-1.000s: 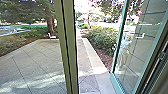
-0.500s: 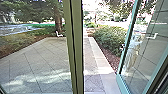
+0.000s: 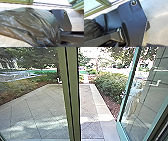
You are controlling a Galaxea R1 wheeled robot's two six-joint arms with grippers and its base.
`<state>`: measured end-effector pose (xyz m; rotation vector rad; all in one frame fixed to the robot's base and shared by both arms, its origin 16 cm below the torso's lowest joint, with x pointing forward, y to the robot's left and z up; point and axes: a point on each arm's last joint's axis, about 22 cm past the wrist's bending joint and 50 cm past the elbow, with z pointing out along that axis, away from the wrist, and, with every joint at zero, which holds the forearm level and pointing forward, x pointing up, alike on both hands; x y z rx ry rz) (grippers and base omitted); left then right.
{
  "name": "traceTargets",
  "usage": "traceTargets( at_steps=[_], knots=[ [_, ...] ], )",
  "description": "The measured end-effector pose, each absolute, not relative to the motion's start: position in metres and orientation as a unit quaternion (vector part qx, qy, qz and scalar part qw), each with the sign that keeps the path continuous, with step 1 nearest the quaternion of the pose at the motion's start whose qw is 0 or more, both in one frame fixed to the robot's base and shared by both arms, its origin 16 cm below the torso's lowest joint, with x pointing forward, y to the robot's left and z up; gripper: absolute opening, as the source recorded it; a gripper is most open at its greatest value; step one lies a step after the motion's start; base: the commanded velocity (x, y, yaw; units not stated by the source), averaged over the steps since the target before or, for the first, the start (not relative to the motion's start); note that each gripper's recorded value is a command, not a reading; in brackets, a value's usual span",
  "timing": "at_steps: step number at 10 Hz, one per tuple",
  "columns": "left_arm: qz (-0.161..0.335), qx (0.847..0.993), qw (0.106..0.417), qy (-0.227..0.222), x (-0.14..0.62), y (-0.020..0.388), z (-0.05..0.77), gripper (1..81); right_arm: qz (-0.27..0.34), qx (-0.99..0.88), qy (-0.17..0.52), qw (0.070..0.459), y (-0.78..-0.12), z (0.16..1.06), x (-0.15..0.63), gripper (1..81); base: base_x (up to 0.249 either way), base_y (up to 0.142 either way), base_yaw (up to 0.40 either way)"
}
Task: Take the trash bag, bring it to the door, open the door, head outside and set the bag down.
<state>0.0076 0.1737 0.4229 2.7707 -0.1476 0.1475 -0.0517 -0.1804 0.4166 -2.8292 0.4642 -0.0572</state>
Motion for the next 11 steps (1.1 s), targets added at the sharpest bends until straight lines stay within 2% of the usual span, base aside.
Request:
traceTargets(
  at_steps=[6, 11],
  knots=[
    [0.052, 0.982, 0.175, -0.053, 0.008, 0.181, 0.422, 1.0, -0.019, -0.977, 0.160, 0.141, -0.175, 0.417, -0.051, 81.1, 0.000, -0.107, 0.000],
    [0.090, 0.979, 0.172, -0.061, 0.034, 0.182, 0.428, 1.0, -0.062, -0.975, 0.154, 0.148, -0.174, 0.418, -0.018, 81.1, 0.000, -0.108, 0.000]
  ],
)
